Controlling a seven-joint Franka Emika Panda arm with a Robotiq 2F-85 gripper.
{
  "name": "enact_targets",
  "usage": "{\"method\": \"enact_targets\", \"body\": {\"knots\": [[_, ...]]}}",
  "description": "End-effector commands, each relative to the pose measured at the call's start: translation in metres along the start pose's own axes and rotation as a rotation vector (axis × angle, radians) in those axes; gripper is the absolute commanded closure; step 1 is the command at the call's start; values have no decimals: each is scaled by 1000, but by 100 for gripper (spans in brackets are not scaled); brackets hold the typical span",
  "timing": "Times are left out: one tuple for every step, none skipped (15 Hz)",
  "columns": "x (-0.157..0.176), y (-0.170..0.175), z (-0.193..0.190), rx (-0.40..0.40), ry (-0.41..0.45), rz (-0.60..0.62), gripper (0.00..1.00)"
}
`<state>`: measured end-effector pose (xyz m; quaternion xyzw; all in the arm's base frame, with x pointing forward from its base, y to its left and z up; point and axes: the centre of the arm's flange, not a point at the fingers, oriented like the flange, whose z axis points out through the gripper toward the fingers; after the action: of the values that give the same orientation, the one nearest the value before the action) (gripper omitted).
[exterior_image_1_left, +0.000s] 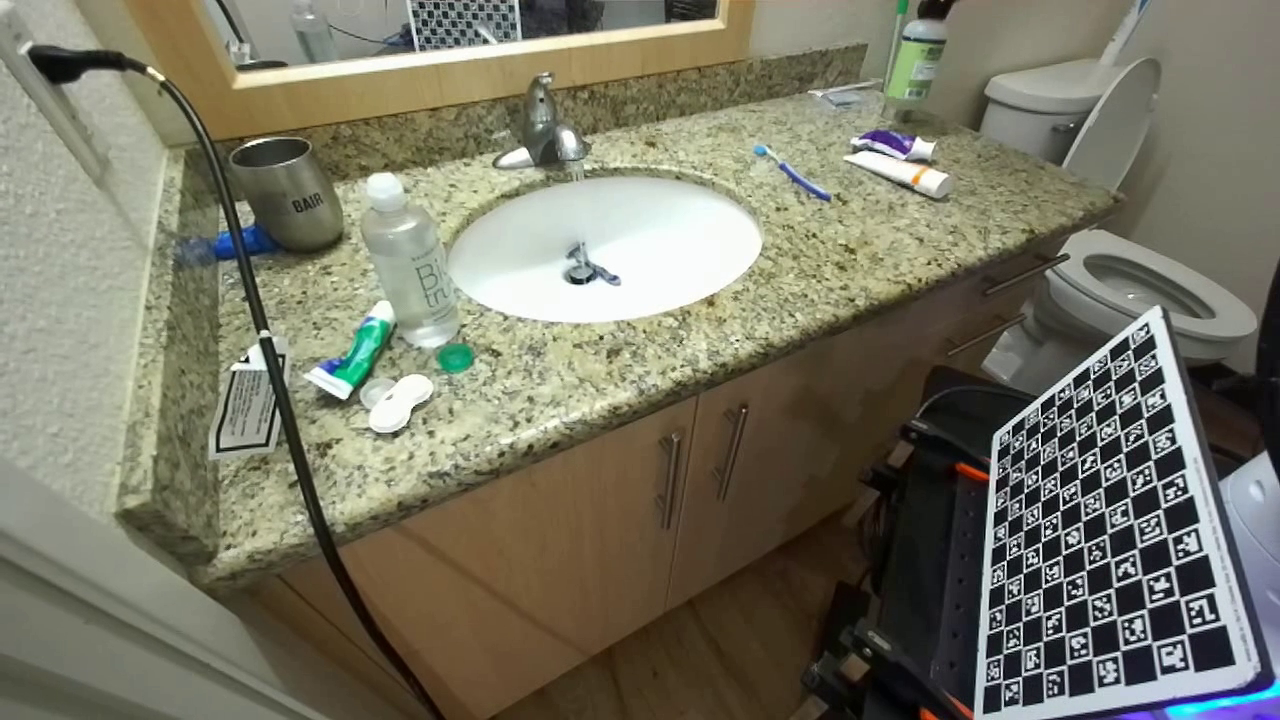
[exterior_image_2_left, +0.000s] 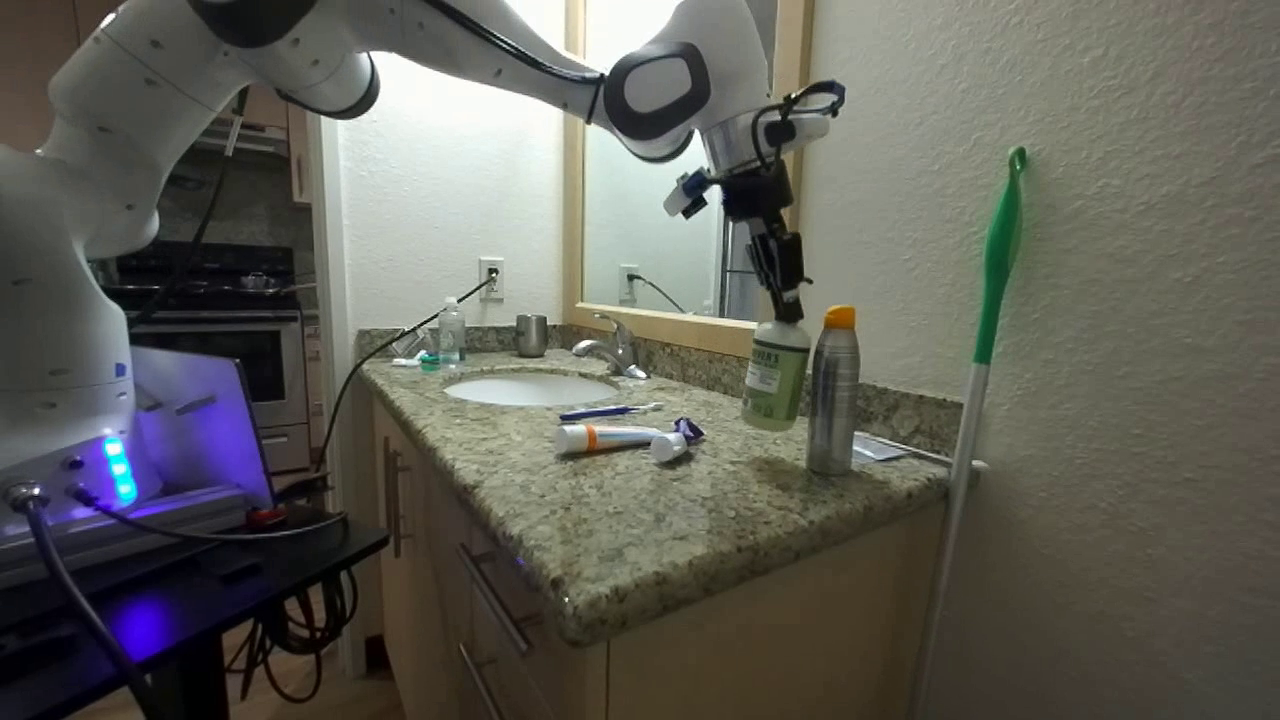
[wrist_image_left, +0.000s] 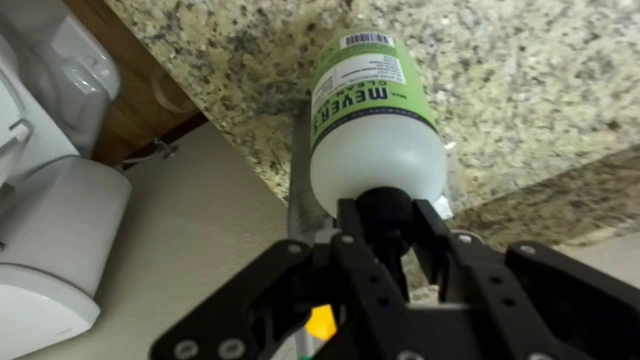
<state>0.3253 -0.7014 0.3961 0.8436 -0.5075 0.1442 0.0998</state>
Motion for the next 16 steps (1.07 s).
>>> {"method": "enact_targets", "body": {"knots": [[-3, 3, 32, -123, -83, -65, 92], [-11, 5, 37, -132, -116, -91, 92], [-13, 7, 33, -144, -114, -108, 92], [-15, 7, 32, -155, -131, -124, 92], [-16, 8, 29, -162, -147, -140, 92], [-18, 8, 27, -156, -152, -150, 92], [-21, 9, 22, -142, -157, -169, 92], [-23, 9, 18, -122, -161, -192, 92], [-26, 10, 9, -83, -152, -216, 92], [-28, 10, 3, -58, -143, -241, 92], [-29, 12, -8, -19, -128, -270, 92], [-32, 14, -18, 13, -126, -297, 92], [-35, 18, -28, 50, -109, -331, 92], [-36, 22, -37, 86, -96, -362, 92], [-40, 27, -46, 115, -83, -394, 92], [-43, 32, -55, 145, -71, -426, 92]]}}
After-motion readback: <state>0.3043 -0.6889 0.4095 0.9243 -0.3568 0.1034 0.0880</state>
